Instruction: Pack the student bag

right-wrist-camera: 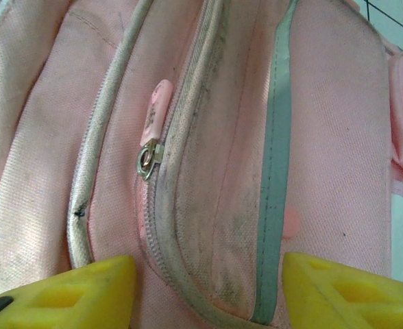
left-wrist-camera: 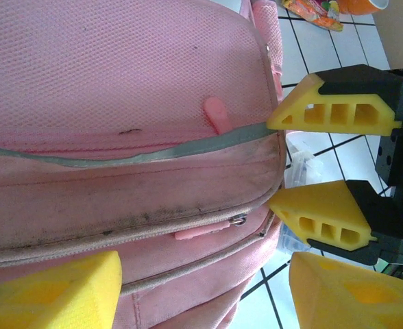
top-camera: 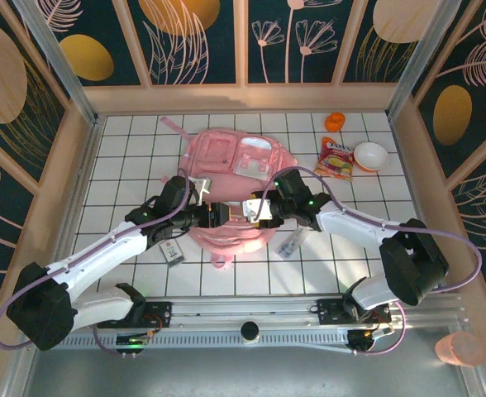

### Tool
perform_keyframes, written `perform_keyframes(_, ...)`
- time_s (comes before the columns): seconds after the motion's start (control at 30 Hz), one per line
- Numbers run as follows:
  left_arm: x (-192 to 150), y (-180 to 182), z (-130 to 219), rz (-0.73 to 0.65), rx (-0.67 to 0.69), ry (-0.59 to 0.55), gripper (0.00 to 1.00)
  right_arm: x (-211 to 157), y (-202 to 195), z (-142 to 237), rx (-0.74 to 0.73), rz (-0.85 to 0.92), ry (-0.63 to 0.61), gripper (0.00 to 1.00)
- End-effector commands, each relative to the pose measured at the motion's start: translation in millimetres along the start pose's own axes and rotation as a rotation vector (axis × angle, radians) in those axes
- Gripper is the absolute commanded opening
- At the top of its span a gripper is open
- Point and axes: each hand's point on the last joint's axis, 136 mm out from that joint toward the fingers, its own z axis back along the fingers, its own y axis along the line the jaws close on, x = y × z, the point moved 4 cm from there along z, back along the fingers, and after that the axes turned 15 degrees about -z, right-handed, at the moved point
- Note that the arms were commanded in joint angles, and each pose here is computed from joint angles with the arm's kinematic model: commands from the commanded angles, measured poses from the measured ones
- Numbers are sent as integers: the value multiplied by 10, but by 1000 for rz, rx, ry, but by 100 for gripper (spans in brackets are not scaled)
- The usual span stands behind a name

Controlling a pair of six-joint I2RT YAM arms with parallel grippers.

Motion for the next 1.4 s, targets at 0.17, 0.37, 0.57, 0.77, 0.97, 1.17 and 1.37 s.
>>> perform_keyframes(0.17,66,-45,39,-22,-36,-45,65,228,-334,-17,-107,-53,-92,9)
perform_keyframes(0.37,199,-174,100,-70,-110,-112,64,583,-363,269,-44,-70,-234,0)
perform_keyframes(0.57,252,-209,64,-83,-132,-118,63,706,-369,363,-18,-92,-291,0)
perform_keyframes(0.77,239,-108,-35,-84,-73,-100,64,767,-356,414,5,-110,-325,0)
perform_keyframes(0.97,202,-150,-112,-93,-119,-67,62,825,-419,446,13,-150,-349,0)
perform_keyframes(1.17,330,-300,-119,-131,-208,-85,49,796,-439,405,21,-177,-337,0)
perform_keyframes(1.37,423,-350,-135,-137,-229,-101,30,797,-474,392,17,-199,-321,0)
